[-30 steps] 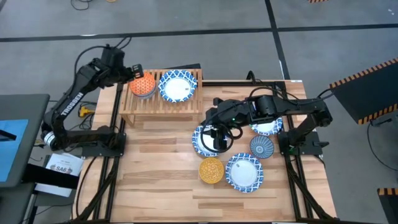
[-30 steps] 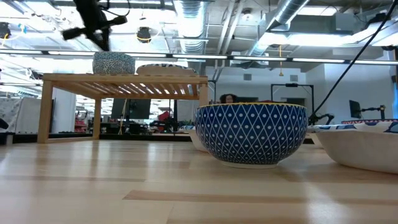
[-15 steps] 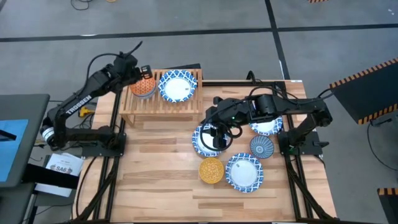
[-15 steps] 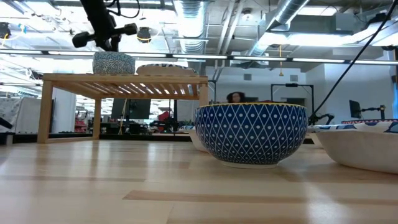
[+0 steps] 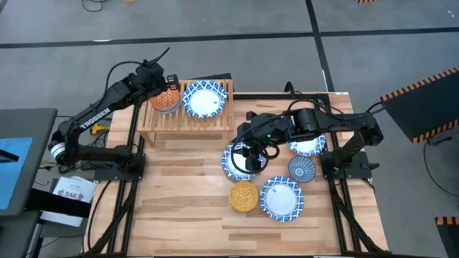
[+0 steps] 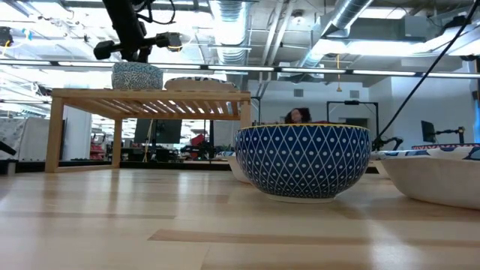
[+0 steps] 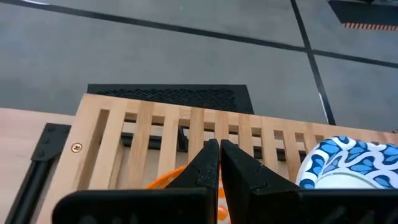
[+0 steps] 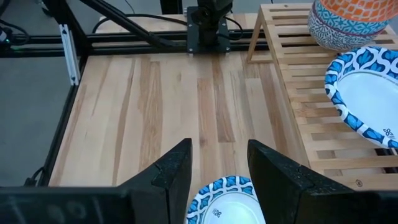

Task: Place and stack bowls onto a shelf
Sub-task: Stack the small orange bowl on top of the small red bowl on the shelf, then stack the large white bowl on top of the white bowl on the shelf

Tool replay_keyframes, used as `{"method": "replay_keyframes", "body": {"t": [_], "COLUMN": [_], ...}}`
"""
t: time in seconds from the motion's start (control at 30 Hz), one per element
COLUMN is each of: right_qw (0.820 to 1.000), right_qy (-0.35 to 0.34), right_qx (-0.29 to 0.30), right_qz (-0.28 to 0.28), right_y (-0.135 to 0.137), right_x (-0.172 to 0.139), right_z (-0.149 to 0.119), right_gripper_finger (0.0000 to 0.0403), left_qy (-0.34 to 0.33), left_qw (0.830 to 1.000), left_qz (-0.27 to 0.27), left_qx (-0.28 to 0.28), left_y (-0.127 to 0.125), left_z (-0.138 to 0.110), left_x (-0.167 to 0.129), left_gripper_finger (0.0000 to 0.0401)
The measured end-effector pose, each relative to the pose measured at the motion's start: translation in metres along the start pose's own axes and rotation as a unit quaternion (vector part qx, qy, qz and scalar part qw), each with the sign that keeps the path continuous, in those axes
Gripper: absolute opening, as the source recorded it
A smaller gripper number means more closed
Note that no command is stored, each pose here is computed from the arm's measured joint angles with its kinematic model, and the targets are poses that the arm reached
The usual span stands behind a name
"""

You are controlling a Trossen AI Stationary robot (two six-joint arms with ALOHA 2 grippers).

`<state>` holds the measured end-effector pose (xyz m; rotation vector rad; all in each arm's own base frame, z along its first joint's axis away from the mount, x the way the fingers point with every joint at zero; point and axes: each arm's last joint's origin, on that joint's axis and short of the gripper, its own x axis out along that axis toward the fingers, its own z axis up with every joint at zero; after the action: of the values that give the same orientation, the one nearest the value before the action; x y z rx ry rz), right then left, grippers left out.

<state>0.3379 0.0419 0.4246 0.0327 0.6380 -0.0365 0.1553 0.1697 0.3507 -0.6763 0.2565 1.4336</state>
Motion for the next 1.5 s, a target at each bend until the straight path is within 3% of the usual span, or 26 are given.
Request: {"method": "replay_keyframes", "body": {"t": [0.27, 0.43, 0.53, 0.67, 0.93, 1.03, 1.17, 1.3, 1.4, 1.5], "right_qw": [1.000, 1.000, 1.000, 0.995, 0.982, 0.977, 0.965, 0.916, 0.882, 0.863], "right_qy": [0.000, 0.001, 0.018, 0.094, 0.189, 0.204, 0.161, 0.178, 0.195, 0.194], "right_qx": [0.001, 0.001, -0.001, -0.011, 0.013, 0.063, 0.205, 0.357, 0.421, 0.463], "right_qz": [0.000, 0.000, -0.002, -0.010, 0.012, 0.000, -0.014, -0.053, -0.075, -0.059], "right_y": [0.000, 0.000, -0.001, -0.003, -0.006, -0.009, -0.014, -0.021, -0.033, -0.048], "right_x": [0.000, 0.000, -0.001, -0.005, 0.003, 0.006, 0.005, 0.015, 0.026, 0.040], "right_z": [0.000, 0.000, -0.003, -0.018, -0.069, -0.102, -0.136, -0.179, -0.204, -0.220], "right_gripper_finger": [0.0180, 0.0180, 0.0180, 0.0180, 0.0180, 0.0180, 0.0180, 0.0180, 0.0180, 0.0180], "left_qy": [0.009, -0.030, -0.052, -0.066, -0.065, -0.068, -0.072, -0.076, -0.078, -0.081], "left_qw": [1.000, 0.999, 0.996, 0.986, 0.951, 0.928, 0.893, 0.864, 0.852, 0.846], "left_qz": [0.002, -0.025, -0.073, -0.155, -0.295, -0.354, -0.426, -0.482, -0.504, -0.514], "left_qx": [-0.010, -0.029, -0.030, -0.006, 0.059, 0.092, 0.126, 0.127, 0.121, 0.120], "left_y": [-0.001, 0.002, 0.004, 0.004, -0.021, -0.039, -0.056, -0.066, -0.072, -0.077], "left_z": [-0.003, 0.007, 0.014, 0.013, -0.019, -0.036, -0.058, -0.070, -0.078, -0.082], "left_x": [0.002, -0.013, -0.031, -0.064, -0.122, -0.143, -0.171, -0.193, -0.202, -0.206], "left_gripper_finger": [0.0000, 0.0000, 0.0000, 0.0000, 0.0000, 0.0000, 0.0000, 0.0000, 0.0000, 0.0000]}}
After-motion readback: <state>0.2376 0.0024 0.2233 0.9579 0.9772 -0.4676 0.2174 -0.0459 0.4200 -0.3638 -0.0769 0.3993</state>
